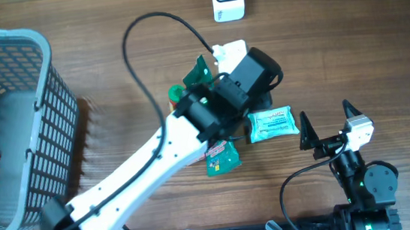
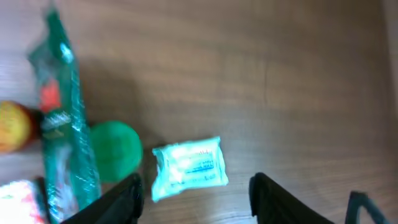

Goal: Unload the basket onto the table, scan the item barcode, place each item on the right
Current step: 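Carry the wipes pack out and place it right of the 3M pack, then reach the left gripper into the basket and grasp the red Nestlé stick, then carry the red Nestlé stick out and set it left of the jars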

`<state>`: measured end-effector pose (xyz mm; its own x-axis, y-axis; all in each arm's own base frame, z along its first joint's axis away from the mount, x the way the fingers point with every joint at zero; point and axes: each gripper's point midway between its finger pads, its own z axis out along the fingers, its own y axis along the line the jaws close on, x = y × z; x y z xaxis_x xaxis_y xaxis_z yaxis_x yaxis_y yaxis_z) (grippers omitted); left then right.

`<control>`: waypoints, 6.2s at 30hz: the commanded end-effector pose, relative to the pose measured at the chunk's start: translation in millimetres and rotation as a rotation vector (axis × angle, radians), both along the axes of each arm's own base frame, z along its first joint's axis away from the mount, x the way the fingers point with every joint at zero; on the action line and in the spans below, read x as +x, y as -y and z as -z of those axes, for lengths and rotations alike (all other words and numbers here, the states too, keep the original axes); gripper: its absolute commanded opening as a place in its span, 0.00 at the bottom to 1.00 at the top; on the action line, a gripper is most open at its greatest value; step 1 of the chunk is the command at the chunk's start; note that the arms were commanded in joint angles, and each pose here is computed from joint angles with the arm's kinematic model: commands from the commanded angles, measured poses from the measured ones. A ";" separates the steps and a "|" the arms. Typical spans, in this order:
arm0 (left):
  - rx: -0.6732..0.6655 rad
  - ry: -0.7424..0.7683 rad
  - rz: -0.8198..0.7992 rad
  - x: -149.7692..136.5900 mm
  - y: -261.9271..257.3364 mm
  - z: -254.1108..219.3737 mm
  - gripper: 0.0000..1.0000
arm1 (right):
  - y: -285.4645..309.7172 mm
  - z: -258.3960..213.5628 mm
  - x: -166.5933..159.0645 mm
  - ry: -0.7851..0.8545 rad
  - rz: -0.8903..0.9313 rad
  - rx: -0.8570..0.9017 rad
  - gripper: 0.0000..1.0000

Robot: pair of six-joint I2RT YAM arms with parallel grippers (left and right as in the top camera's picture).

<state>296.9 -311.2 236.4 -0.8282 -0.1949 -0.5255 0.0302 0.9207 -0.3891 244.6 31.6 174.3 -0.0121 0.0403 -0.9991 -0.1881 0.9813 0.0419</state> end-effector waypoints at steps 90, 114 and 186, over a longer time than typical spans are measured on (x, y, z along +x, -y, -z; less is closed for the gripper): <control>0.139 -0.106 -1.285 -49.6 -605.9 130.4 1.00 | 0.8 -1.9 -0.1 0.007 0.005 0.013 1.00; 0.126 0.083 -0.920 11.2 -601.4 82.3 0.04 | 0.8 -1.9 -0.1 0.007 0.005 0.013 1.00; 0.143 -0.542 -0.127 30.3 -205.8 207.4 1.00 | 0.8 -1.9 -0.1 0.007 0.005 0.013 1.00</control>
